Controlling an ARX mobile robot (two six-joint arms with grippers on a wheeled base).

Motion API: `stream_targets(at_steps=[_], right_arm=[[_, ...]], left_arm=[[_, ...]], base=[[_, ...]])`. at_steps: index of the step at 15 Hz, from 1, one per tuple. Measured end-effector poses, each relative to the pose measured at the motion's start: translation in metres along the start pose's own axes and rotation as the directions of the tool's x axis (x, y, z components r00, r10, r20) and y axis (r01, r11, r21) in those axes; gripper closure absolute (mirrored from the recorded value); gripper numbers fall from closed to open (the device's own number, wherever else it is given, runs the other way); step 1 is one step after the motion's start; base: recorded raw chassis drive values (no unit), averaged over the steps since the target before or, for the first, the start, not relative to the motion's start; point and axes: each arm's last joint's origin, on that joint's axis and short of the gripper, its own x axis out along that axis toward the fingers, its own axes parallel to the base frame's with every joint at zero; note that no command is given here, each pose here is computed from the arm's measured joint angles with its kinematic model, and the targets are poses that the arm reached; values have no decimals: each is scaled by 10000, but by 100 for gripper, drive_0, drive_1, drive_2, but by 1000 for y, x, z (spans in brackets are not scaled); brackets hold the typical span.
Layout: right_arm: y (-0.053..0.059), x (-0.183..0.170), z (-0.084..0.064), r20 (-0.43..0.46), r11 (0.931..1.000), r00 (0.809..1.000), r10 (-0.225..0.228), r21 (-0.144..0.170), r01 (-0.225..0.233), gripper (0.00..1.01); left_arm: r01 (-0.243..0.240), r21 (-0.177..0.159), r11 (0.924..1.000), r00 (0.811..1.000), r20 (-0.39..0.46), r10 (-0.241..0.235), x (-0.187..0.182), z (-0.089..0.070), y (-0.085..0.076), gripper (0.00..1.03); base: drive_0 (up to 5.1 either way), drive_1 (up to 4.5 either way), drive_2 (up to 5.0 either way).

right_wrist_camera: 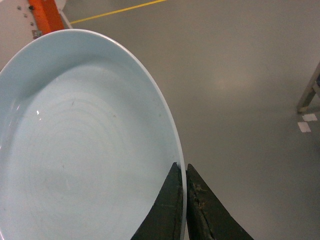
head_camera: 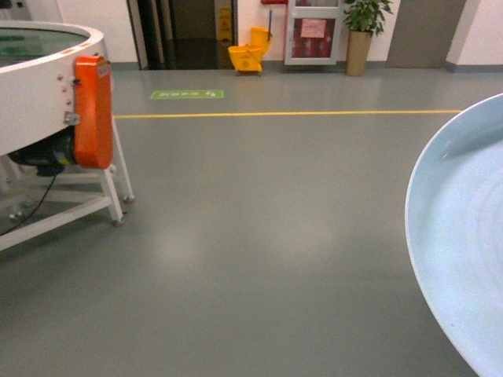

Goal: Place blue tray on left shelf second layer neatly

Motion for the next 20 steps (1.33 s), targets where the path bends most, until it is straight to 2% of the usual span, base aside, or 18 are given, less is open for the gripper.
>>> stream_targets(at_steps=[20], right_arm=[[0, 1, 0, -46, 10000, 10000, -9, 17, 9, 99]], left_arm=[[19, 0, 10000, 10000, -11, -19, 0, 0, 0, 5]], base=[[-159, -159, -159]])
